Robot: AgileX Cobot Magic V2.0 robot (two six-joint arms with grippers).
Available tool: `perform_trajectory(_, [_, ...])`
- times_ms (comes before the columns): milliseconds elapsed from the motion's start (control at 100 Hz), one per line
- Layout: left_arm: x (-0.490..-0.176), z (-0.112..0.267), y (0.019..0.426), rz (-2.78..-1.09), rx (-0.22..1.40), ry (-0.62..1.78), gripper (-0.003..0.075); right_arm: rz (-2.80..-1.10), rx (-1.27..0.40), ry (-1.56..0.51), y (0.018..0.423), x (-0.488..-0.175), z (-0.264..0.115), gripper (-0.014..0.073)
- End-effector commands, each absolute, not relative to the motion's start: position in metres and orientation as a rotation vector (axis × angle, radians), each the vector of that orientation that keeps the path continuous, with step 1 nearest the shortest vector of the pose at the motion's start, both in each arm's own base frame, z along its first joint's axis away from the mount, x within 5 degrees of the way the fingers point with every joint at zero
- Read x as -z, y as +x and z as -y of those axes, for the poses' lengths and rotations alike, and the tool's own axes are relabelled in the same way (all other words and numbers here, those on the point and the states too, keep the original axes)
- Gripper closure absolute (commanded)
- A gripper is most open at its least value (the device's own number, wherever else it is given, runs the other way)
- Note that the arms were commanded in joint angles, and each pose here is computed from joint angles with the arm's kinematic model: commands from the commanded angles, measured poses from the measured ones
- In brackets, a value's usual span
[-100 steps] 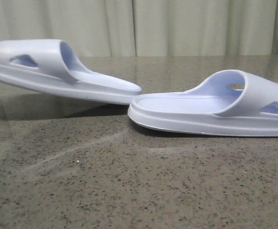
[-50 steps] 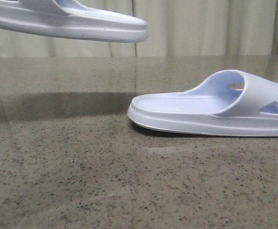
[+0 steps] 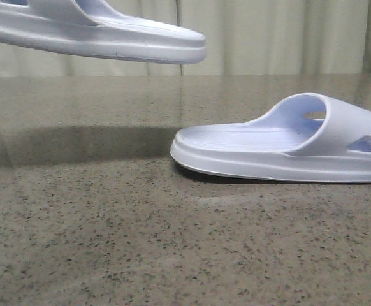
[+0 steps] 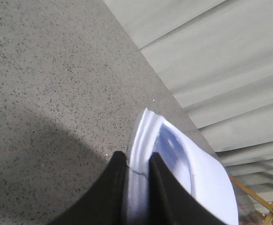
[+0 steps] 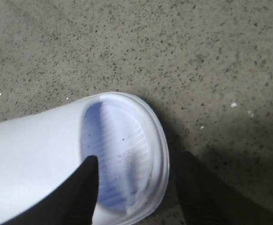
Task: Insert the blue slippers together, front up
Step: 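Lift the slipper nearest the left gripper off the table, then lift the other slipper off the table with the right gripper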
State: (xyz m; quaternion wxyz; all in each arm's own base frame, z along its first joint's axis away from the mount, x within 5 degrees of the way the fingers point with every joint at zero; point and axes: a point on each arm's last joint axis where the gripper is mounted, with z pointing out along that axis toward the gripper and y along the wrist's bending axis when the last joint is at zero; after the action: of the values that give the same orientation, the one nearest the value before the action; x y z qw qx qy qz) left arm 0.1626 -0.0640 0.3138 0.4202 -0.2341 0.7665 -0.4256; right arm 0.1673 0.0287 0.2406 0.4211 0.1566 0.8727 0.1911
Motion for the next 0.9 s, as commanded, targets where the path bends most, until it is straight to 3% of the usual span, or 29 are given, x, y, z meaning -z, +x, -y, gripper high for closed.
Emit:
perform_trajectory(0, [-0.327,0.063,0.162,-1.855,1.088,-0.589,0.0704,-2.075,-0.47,0.415,0.178,-0.255,-0.026,0.0276])
perform_trajectory(890, [-0.327,0.064,0.162,-1.862,1.096,-0.59,0.0704,-2.203,-0.505,0.546,0.194,-0.229,-0.029,0.0277])
